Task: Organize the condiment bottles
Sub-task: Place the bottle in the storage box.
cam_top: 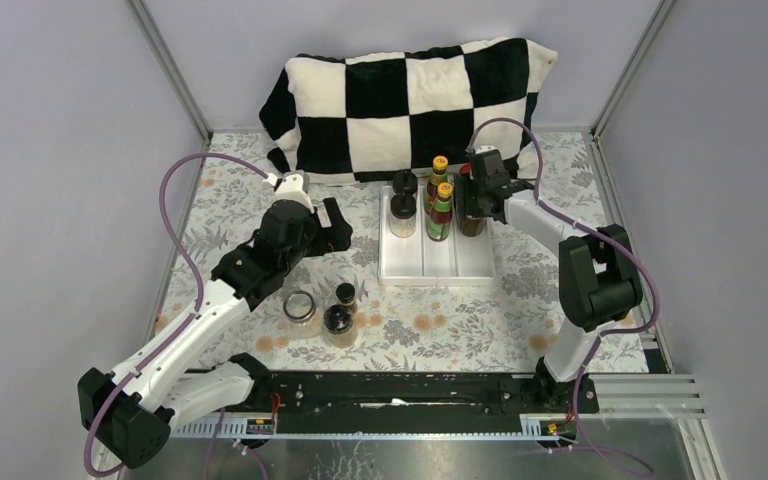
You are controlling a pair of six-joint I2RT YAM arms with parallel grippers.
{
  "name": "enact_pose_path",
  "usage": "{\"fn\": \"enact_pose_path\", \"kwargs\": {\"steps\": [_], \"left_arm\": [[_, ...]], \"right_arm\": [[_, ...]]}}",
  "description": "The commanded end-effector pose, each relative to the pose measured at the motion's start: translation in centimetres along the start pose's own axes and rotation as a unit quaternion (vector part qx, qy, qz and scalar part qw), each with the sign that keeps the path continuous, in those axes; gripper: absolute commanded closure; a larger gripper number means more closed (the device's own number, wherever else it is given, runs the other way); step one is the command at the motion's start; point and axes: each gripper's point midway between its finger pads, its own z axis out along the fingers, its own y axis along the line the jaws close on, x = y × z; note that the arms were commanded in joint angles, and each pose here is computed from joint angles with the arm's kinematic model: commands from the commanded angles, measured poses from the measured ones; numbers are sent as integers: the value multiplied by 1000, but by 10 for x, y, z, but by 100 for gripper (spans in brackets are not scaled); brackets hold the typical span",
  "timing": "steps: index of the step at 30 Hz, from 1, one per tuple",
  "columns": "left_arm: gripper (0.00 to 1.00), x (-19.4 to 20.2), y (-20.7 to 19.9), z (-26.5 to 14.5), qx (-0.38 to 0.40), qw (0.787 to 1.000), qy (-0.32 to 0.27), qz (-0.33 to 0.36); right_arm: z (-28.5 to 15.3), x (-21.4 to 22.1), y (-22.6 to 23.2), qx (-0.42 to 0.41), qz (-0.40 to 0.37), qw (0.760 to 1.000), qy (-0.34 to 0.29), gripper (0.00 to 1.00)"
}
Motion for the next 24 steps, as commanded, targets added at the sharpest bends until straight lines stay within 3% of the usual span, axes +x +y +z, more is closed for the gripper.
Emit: {"fn": "enact_pose_path", "kwargs": {"steps": [1,9,14,17,24], "left_arm": [[1,-14,-2,-3,3,1000,-27,5],[1,-16,-1,-3,0,999,-31,7],[1,-14,0,-1,-2,1000,-28,8],[1,-13,1,-1,-3,1000,-27,7],[1,-13,-1,-2,1,1000,-26,4]], "right_arm": [[-5,-48,5,-10,13,998,-67,42],[2,-47,5,-9,13,998,-61,41],[5,-43,4,-4,15,999,-52,32],[4,-40,3,-2,16,999,-48,21],[-3,-36,-2,10,21,999,-40,15]]}}
